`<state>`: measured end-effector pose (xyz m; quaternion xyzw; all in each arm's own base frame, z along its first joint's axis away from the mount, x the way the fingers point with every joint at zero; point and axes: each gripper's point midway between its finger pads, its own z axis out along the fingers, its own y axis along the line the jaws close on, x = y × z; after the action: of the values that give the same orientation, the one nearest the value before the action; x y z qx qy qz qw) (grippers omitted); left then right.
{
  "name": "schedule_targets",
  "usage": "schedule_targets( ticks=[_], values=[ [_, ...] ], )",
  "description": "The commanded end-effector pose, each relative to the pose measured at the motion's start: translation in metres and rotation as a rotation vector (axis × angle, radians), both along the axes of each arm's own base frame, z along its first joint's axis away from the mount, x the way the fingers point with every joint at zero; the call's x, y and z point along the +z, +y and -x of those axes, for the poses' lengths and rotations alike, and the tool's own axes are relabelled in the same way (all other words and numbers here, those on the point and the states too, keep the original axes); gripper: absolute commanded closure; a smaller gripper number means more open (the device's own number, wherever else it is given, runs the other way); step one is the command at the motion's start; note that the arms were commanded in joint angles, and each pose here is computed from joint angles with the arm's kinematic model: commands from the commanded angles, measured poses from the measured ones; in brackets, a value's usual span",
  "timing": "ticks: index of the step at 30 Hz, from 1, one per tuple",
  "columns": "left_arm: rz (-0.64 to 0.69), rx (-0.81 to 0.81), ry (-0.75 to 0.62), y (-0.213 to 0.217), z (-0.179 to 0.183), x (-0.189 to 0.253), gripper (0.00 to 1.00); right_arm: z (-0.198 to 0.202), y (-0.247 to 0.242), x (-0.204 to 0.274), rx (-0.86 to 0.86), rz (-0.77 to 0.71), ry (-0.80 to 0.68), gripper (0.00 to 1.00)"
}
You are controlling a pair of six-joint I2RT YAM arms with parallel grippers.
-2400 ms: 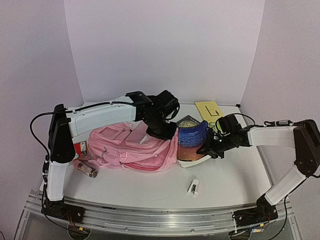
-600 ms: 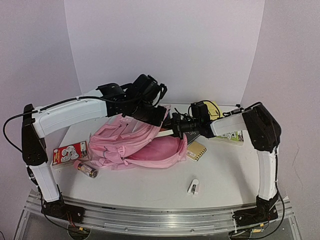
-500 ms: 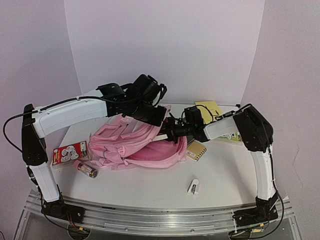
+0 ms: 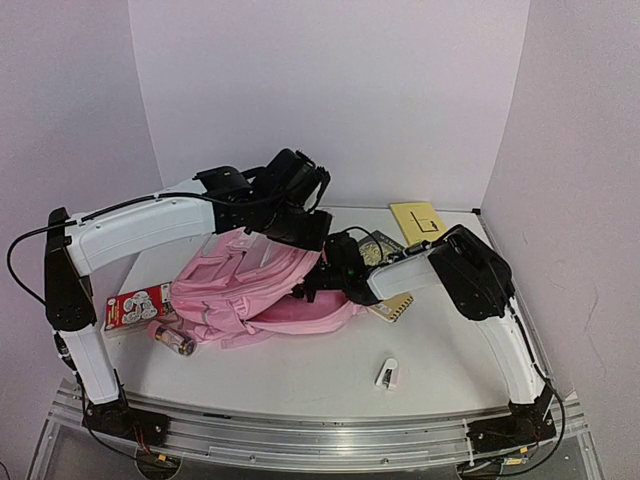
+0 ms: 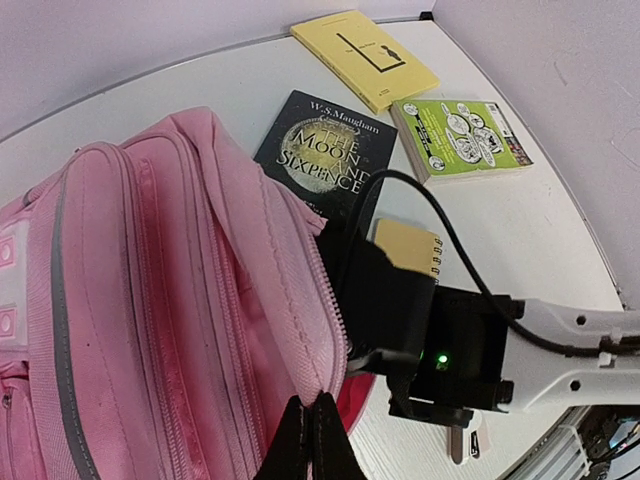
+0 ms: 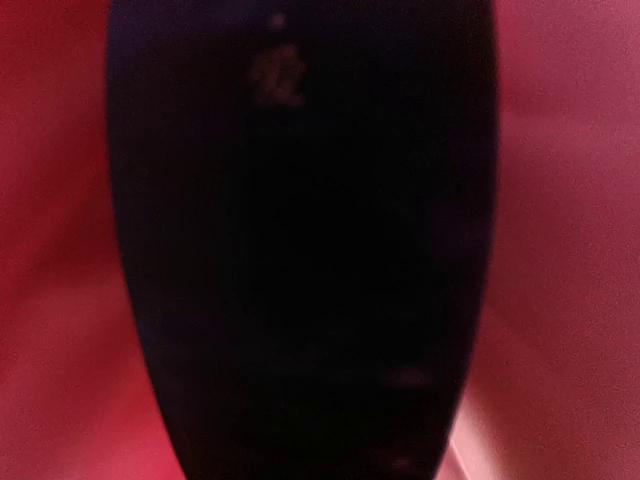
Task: Pack the student bag
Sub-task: Place the book in the student bag.
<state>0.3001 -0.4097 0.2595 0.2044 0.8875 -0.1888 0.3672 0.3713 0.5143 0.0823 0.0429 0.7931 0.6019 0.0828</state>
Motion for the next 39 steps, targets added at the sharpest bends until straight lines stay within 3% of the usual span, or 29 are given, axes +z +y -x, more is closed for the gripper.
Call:
schedule_targets(
  ticks=[1,5,8,12,24,27,35,39],
  values=[
    [0.148,-0.01,-0.064,-0.017,-0.002,0.046,1.0,0.007,0.033,0.041,0.035,-0.126,-0.162,1.0],
    [0.144,-0.008,-0.068,-0.014,-0.002,0.044,1.0,0.019,0.035,0.033,0.065,-0.108,-0.166,0.93],
    [0.139,0.002,-0.075,-0.01,-0.002,0.043,1.0,0.025,0.025,0.025,0.061,-0.05,-0.177,0.71],
    [0.13,0.02,-0.085,-0.004,-0.002,0.041,1.0,0.027,0.004,0.021,0.022,0.088,-0.231,0.52],
    [0.122,0.056,-0.117,0.011,-0.003,0.037,1.0,0.025,-0.079,0.03,-0.132,0.391,-0.32,0.33],
    [0.114,0.06,-0.127,0.013,-0.004,0.035,1.0,0.025,-0.101,0.037,-0.163,0.442,-0.345,0.19],
    [0.108,0.01,-0.122,0.009,0.001,0.024,1.0,0.03,-0.139,0.056,-0.188,0.46,-0.346,0.2],
    [0.074,-0.093,-0.075,-0.004,0.011,-0.003,1.0,0.02,-0.187,0.069,-0.293,0.523,-0.356,0.19]
  ],
)
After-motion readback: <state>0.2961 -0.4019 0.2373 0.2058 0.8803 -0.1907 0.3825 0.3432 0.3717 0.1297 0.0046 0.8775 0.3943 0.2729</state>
